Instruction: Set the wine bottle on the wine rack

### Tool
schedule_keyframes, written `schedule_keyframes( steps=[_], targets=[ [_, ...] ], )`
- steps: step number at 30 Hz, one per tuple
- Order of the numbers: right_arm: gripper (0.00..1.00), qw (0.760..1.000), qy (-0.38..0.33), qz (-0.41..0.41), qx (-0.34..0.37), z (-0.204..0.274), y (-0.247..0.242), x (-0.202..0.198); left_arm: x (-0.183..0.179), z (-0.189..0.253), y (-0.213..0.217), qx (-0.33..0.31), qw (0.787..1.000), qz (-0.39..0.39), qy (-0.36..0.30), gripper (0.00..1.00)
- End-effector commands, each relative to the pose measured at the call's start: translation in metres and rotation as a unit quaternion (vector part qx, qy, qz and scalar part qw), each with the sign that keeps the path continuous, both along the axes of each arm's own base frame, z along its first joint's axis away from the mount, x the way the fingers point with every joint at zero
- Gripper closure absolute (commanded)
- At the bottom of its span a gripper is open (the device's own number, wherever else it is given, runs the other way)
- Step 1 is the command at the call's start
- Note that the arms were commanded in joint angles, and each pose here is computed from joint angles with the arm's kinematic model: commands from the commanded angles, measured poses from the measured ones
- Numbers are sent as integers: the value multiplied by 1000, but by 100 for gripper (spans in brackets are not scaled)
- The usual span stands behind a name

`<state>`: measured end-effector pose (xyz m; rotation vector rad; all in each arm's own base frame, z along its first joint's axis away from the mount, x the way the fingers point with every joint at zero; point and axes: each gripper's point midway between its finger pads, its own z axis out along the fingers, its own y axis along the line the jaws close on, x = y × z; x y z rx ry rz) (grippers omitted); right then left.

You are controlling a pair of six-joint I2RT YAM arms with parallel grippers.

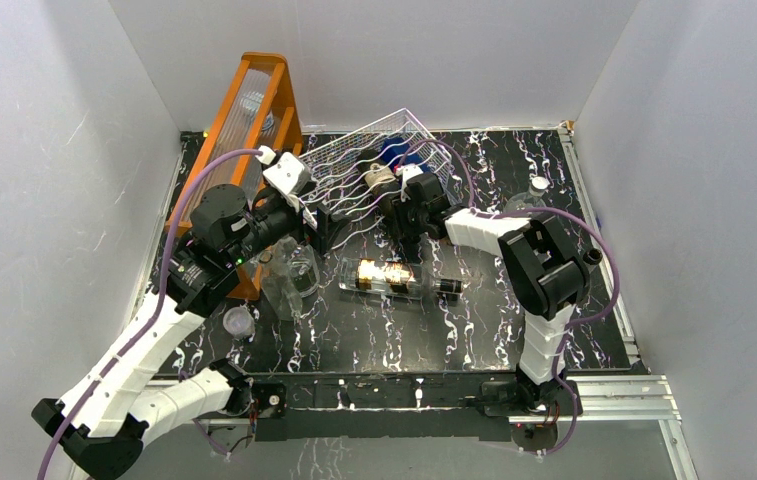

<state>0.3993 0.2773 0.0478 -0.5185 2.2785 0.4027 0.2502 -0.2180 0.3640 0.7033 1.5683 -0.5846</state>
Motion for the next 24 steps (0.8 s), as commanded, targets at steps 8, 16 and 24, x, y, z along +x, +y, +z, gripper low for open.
schedule_keyframes(
  steps=[8,16,24],
  targets=[
    [48,996,-86,13,4,52,16,37,-6,20,6,-15,1000,2,-21,2],
    [20,996,-91,1,8,66,11,33,-8,22,8,-13,1000,3,-24,2],
    [9,996,-88,-7,23,95,-4,9,-6,23,10,-22,1000,15,-14,2]
  ],
)
